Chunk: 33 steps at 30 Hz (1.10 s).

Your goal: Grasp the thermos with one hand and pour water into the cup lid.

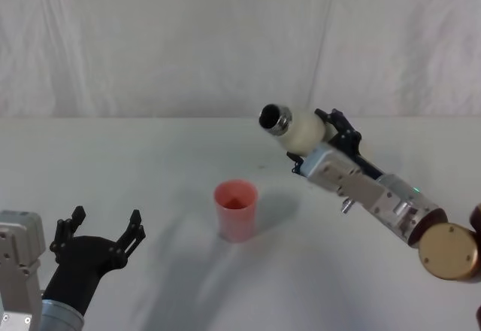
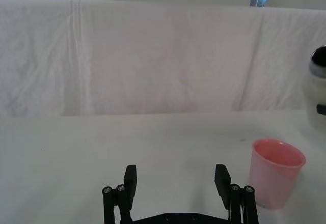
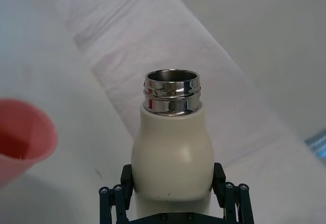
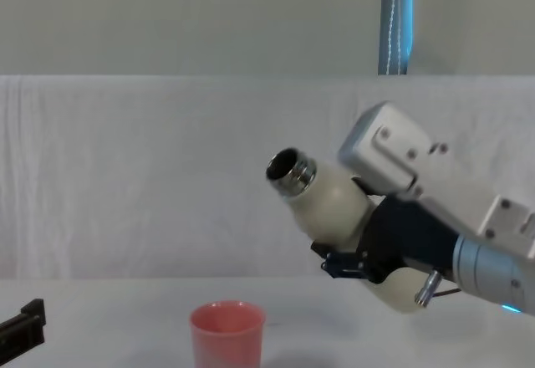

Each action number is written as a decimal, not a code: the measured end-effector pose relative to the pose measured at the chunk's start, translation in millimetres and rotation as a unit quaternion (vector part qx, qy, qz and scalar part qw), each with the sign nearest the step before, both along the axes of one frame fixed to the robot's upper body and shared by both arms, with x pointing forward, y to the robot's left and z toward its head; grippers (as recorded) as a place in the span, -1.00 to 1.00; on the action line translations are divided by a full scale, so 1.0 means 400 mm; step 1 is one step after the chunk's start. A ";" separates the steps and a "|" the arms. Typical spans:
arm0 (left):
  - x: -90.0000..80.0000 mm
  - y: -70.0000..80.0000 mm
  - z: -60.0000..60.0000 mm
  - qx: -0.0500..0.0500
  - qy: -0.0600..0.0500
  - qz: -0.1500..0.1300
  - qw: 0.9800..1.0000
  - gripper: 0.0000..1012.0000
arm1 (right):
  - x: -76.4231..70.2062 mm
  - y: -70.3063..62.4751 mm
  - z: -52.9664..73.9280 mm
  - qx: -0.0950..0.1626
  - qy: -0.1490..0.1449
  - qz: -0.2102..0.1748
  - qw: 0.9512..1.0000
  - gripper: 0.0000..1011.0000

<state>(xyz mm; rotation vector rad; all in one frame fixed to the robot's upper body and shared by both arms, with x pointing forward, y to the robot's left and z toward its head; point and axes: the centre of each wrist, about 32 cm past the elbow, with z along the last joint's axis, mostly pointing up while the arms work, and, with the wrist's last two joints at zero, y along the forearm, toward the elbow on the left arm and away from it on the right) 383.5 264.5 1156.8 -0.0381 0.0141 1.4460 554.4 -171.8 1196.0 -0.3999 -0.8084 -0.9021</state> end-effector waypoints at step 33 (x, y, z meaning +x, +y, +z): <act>0.000 0.000 0.000 0.000 0.000 0.000 1.000 0.98 | -0.036 -0.040 0.004 0.319 0.168 -0.067 0.930 0.88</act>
